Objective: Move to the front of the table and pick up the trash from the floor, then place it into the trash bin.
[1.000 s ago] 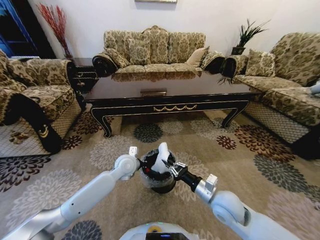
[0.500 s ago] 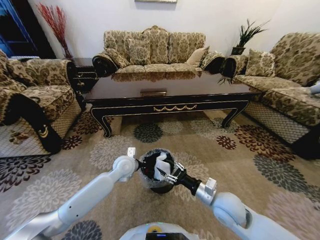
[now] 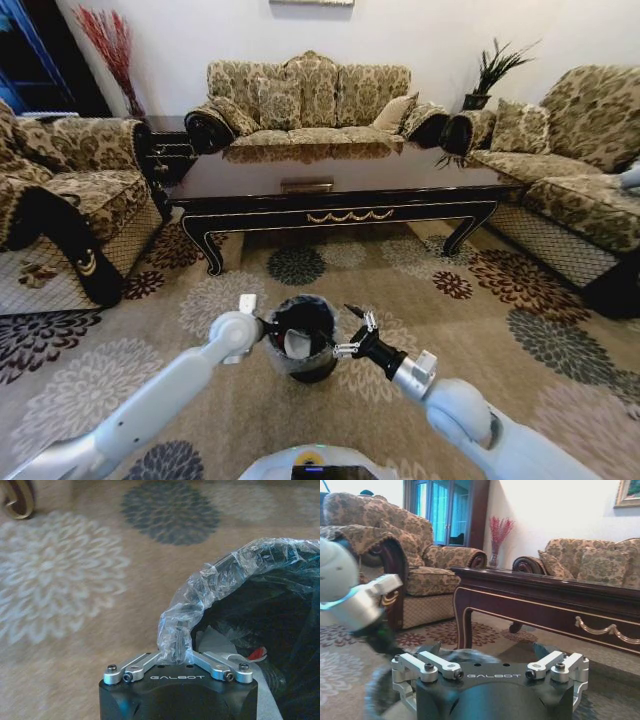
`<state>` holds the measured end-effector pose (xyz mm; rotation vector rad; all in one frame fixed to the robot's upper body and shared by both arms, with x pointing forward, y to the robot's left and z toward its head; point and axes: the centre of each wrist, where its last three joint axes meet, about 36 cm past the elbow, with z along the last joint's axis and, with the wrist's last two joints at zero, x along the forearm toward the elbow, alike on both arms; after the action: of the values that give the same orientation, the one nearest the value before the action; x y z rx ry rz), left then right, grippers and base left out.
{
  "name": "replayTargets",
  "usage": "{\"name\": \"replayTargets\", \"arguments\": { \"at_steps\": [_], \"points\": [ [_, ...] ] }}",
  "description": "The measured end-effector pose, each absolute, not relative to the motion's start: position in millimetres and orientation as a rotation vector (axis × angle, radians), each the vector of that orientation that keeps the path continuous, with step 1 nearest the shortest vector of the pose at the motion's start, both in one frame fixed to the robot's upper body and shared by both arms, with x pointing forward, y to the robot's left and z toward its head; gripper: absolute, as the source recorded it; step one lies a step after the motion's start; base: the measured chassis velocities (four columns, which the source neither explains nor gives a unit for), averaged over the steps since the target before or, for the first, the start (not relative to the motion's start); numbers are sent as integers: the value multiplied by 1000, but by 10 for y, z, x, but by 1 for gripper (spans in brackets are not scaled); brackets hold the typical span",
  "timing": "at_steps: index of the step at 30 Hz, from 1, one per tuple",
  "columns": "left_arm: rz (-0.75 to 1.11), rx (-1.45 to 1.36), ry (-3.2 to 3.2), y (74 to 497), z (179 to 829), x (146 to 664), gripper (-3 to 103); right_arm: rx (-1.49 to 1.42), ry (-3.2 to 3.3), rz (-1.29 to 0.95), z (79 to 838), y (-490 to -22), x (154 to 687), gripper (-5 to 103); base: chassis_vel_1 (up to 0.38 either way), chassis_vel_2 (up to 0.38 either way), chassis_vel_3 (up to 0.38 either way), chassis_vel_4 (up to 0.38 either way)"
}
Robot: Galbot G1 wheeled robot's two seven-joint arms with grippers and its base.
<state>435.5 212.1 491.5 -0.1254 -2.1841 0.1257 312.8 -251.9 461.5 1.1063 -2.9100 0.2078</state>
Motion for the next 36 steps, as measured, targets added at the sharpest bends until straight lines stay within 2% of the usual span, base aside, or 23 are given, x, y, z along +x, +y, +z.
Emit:
{"name": "replayTargets", "arguments": {
  "at_steps": [6, 24, 25, 27, 28, 30, 34, 35, 36],
  "points": [
    [134, -20, -2147, 2490, 4730, 4185, 0, 1102, -2903, 200, 4578, -2520, 3126, 100, 0, 0, 0, 0],
    [138, 44, -2131, 2503, 4368, 4310, -1, 1095, -2896, 208, 4558, -2557, 3036, 100, 0, 0, 0, 0],
    [136, 47, -2133, 2504, 4380, 4303, 4, 1095, -2897, 206, 4557, -2553, 3037, 100, 0, 0, 0, 0],
    [135, 45, -2134, 2503, 4388, 4297, 4, 1095, -2897, 205, 4557, -2550, 3037, 100, 0, 0, 0, 0],
    [132, 40, -2141, 2499, 4421, 4280, 15, 1096, -2897, 201, 4552, -2542, 3034, 100, 0, 0, 0, 0],
    [132, 35, -2148, 2495, 4451, 4269, 15, 1096, -2897, 200, 4550, -2538, 3033, 100, 0, 0, 0, 0],
    [147, -1, -2185, 2452, 4623, 4221, 36, 1090, -2894, 200, 4535, -2541, 3015, 100, 0, 0, 0, 0],
    [147, -1, -2185, 2452, 4623, 4221, 36, 1090, -2894, 200, 4535, -2541, 3015, 100, 0, 0, 0, 0],
    [154, -10, -2196, 2438, 4669, 4209, 42, 1087, -2894, 199, 4532, -2544, 3011, 100, 0, 0, 0, 0]
  ]
}}
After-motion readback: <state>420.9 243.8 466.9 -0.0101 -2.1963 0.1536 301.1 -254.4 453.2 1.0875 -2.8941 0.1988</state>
